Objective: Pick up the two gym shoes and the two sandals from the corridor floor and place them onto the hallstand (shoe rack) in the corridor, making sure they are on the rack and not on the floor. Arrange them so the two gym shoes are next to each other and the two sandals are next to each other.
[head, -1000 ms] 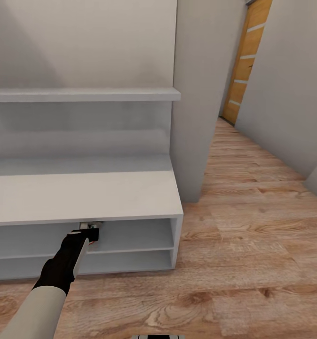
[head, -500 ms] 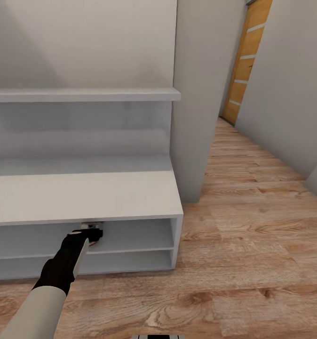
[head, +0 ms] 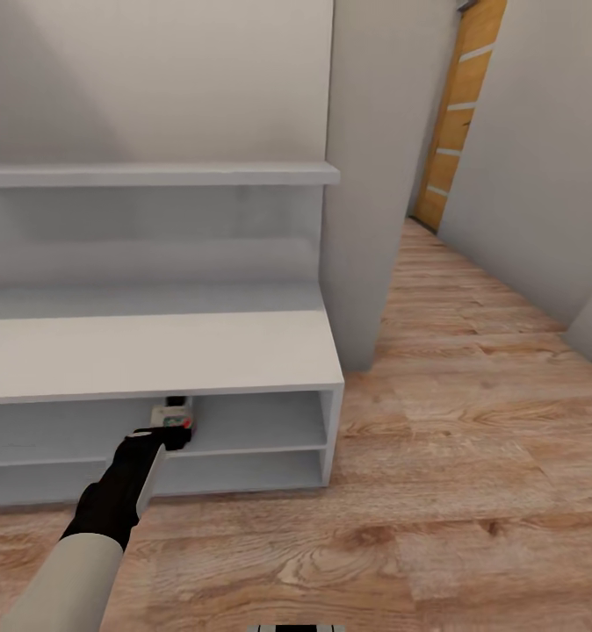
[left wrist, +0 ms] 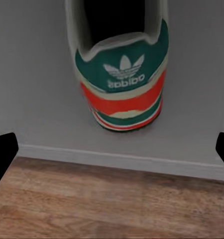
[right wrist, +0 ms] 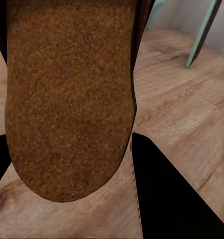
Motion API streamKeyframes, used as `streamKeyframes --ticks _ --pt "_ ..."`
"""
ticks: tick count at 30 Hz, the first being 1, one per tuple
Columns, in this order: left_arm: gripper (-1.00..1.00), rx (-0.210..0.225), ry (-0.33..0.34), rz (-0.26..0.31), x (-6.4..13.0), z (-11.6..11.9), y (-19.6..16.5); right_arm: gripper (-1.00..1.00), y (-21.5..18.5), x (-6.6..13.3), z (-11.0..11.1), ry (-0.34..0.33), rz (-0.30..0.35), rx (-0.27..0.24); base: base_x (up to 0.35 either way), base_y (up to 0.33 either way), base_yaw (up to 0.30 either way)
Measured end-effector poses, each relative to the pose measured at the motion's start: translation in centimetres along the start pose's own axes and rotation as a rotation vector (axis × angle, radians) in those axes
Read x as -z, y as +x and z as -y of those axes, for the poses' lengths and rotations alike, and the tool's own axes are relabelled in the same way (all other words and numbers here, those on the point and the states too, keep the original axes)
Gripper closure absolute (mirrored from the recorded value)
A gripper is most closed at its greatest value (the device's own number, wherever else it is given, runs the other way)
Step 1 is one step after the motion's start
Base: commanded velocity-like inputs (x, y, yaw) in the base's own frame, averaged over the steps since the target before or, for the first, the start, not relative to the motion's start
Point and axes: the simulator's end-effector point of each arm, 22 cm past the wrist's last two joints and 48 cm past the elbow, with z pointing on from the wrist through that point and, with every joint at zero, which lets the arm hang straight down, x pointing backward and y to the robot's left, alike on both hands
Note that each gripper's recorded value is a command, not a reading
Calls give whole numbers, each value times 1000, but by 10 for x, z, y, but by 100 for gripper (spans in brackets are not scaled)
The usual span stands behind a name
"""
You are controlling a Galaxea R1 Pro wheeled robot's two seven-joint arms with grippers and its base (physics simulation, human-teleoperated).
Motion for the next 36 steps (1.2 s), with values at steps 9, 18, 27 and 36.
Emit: streamKeyframes --ticks 9,18,27,36 --pt "-100 -1 -1 0 0 0 0 100 0 0 0 0 0 0 -331 80 0" --pt "-100 0 -2 1 0 0 0 100 0 0 0 -1 -1 1 -334 80 0" --pt "-100 -1 3 4 0 1 0 100 1 0 0 -2 -1 1 -335 80 0" --pt "-100 -5 -4 79 0 -9 28 100 1 0 -1 -2 -3 1 -323 80 143"
